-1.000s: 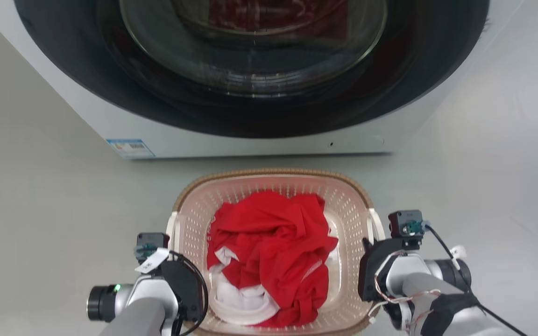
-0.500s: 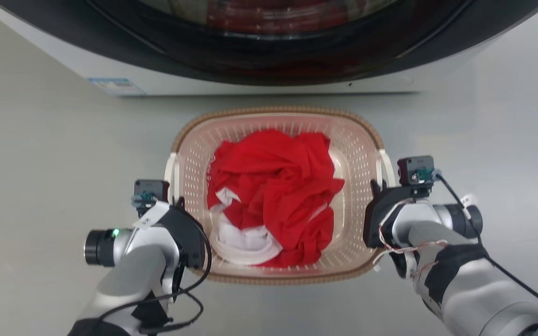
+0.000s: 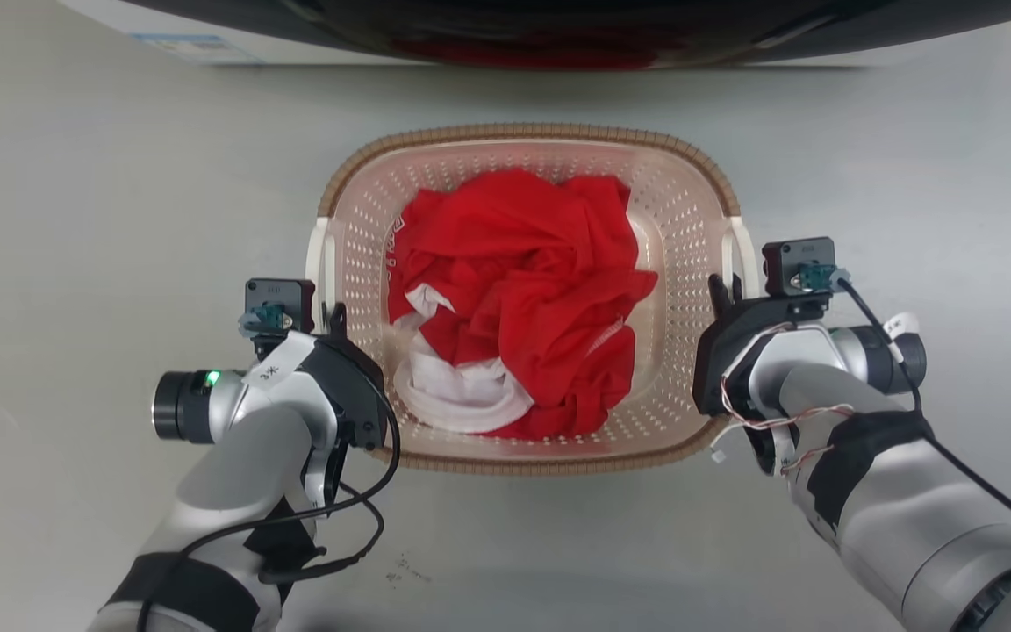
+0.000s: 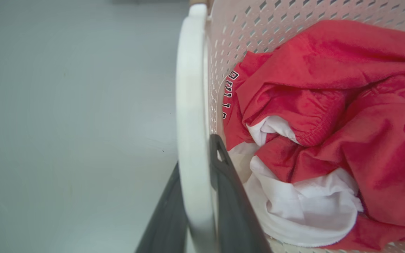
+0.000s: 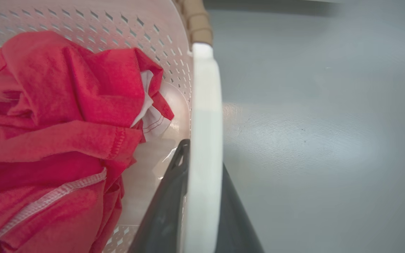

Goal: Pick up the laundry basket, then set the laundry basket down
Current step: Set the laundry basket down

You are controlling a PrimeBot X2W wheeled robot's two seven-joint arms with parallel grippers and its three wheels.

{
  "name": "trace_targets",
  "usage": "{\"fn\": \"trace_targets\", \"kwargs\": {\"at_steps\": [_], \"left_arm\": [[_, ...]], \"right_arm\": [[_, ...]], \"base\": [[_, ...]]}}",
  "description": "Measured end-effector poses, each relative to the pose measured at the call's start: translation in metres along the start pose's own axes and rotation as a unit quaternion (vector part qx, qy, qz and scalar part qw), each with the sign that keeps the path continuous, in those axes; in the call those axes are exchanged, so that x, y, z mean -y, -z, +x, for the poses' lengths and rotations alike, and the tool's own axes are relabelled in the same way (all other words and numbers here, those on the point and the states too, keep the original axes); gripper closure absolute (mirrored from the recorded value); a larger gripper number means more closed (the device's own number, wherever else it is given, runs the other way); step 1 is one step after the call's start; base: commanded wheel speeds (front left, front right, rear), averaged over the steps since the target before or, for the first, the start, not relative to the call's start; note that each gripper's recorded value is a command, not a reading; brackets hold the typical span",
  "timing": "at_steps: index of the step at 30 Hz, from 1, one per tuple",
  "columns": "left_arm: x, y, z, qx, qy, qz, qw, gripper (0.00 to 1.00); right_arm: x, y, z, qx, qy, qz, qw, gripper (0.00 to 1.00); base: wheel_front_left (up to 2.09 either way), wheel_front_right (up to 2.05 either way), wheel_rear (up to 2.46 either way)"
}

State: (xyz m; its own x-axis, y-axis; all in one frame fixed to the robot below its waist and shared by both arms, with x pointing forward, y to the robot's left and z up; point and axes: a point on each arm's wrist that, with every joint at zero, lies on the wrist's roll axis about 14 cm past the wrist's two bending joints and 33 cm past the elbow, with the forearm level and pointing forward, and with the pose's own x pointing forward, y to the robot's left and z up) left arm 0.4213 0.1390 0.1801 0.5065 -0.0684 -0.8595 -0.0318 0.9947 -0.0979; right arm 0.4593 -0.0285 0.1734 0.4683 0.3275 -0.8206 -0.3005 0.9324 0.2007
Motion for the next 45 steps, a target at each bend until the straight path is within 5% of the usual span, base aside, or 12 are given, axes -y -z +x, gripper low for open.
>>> {"fn": "trace_targets", "kwargs": {"at_steps": [22,26,28,29,30,31,33,34,35,36,45], "left_arm": [[-0.013,-0.014,0.018,0.024,-0.013,0.011,1.0,1.0],[-0.014,-0.015,0.018,0.029,-0.014,0.01,0.999,1.0],[-0.013,-0.016,0.018,0.03,-0.013,0.01,0.999,0.8],[-0.013,-0.016,0.017,0.031,-0.014,0.01,0.999,0.66],[-0.013,-0.016,0.017,0.031,-0.015,0.01,0.999,0.59],[-0.013,-0.017,0.017,0.032,-0.015,0.009,0.999,0.54],[-0.014,-0.017,0.017,0.032,-0.016,0.008,0.999,0.51],[-0.014,-0.017,0.017,0.033,-0.016,0.006,0.999,0.41],[-0.014,-0.018,0.017,0.033,-0.016,0.004,0.999,0.13],[-0.014,-0.018,0.016,0.034,-0.017,0.003,0.999,0.0],[-0.016,-0.021,0.013,0.039,-0.021,0.003,0.999,0.0]], "right_arm": [[-0.001,-0.012,0.026,0.028,-0.01,-0.011,1.0,1.0],[0.002,-0.012,0.026,0.029,-0.007,-0.016,0.999,0.67],[0.003,-0.012,0.025,0.029,-0.006,-0.019,0.999,0.51],[0.002,-0.012,0.025,0.029,-0.006,-0.019,0.999,0.21],[0.001,-0.013,0.025,0.032,-0.009,-0.019,0.999,0.04],[-0.001,-0.014,0.025,0.035,-0.01,-0.018,0.999,0.0],[-0.003,-0.015,0.024,0.036,-0.013,-0.019,0.999,0.0],[-0.003,-0.015,0.024,0.038,-0.013,-0.019,0.999,0.0],[-0.003,-0.016,0.024,0.039,-0.012,-0.02,0.999,0.0],[-0.003,-0.016,0.024,0.039,-0.012,-0.021,0.999,0.0],[-0.002,-0.025,0.02,0.053,-0.009,-0.024,0.998,0.0]], "base": [[0.0,0.0,0.0],[0.0,0.0,0.0],[0.0,0.0,0.0],[0.0,0.0,0.0],[0.0,0.0,0.0],[0.0,0.0,0.0],[0.0,0.0,0.0],[0.0,0.0,0.0],[0.0,0.0,0.0],[0.0,0.0,0.0],[0.0,0.0,0.0]]}}
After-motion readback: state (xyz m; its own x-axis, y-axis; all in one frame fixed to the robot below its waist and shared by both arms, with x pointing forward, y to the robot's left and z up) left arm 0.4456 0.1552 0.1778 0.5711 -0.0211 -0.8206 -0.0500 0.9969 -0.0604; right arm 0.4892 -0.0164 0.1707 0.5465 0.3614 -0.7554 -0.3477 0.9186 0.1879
